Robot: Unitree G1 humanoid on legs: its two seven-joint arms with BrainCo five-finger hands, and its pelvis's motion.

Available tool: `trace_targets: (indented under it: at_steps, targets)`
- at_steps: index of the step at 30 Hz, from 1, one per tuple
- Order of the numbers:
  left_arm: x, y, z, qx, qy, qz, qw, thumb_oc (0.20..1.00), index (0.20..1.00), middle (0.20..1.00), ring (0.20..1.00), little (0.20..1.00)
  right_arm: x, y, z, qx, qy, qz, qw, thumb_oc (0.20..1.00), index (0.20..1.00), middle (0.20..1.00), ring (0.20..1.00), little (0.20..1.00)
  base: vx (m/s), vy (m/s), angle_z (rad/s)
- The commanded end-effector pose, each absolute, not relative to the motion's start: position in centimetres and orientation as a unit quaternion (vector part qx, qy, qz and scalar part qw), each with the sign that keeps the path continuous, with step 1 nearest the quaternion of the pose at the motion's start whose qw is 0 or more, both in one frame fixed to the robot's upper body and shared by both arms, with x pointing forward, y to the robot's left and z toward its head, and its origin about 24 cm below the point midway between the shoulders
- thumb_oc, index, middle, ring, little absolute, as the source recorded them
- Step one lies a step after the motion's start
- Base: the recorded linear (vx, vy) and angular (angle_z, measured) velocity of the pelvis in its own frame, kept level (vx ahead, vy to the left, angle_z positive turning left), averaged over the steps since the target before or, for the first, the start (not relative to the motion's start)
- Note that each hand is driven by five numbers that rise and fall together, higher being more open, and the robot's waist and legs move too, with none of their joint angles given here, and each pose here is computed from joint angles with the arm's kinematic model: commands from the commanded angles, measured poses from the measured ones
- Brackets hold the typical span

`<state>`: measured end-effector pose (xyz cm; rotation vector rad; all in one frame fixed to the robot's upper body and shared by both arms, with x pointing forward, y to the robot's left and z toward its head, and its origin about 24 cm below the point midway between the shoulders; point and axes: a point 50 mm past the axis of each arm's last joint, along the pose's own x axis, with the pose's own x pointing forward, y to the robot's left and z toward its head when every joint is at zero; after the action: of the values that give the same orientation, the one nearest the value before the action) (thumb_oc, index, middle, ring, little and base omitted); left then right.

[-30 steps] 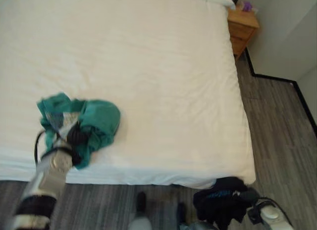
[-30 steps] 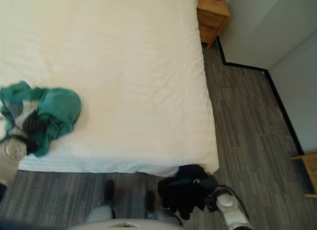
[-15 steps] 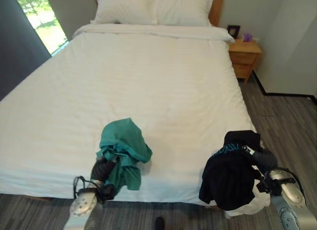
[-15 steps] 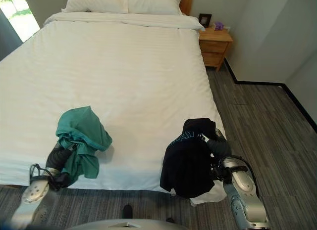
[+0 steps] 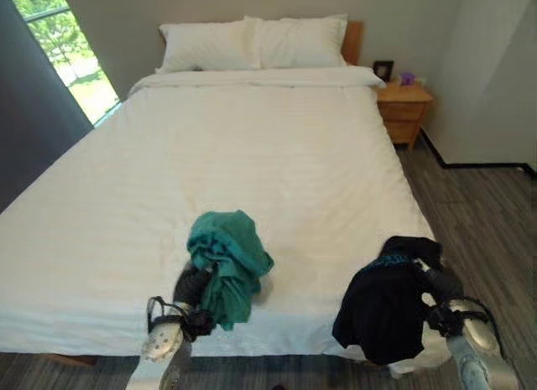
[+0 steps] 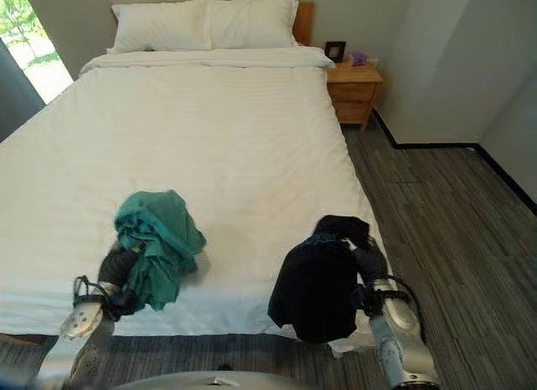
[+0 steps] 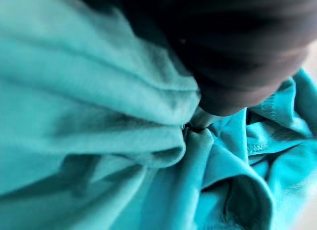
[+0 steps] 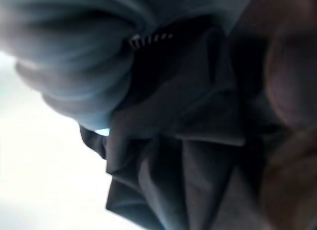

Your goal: Pick up bed clothes into laundry basket.

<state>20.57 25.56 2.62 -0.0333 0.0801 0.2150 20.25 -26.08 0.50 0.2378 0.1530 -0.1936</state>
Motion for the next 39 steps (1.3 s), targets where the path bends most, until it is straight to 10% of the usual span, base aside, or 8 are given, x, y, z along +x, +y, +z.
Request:
trace_targets:
  at_steps: [1,16,39]
  targets:
    - [22.7,27.6,7.7,0.002,-0.106,0.168,0.980,0.200,0.200,0.200,0.200,0.200,24.0,-26.6,6.6,0.098,-0.075,-0.084,0.989,0.200,0.200,0.200,0.200,0.200,-0.07,-0.013,-0.30]
    - [21.8,30.3,10.5,0.057,-0.156,0.206,0.964,0.200,0.200,0.200,0.200,0.200,21.1,-28.8,6.2,0.040,-0.073,-0.152,0.985,0.200,0.200,0.200,0.200,0.200,-0.12,0.018,-1.82]
    - [23.5,25.7,5.6,-0.042,-0.068,0.130,0.988,0.200,0.200,0.200,0.200,0.200,21.3,-27.7,5.8,0.006,-0.047,-0.106,0.993,0.200,0.200,0.200,0.200,0.200,0.01,-0.185,-0.48]
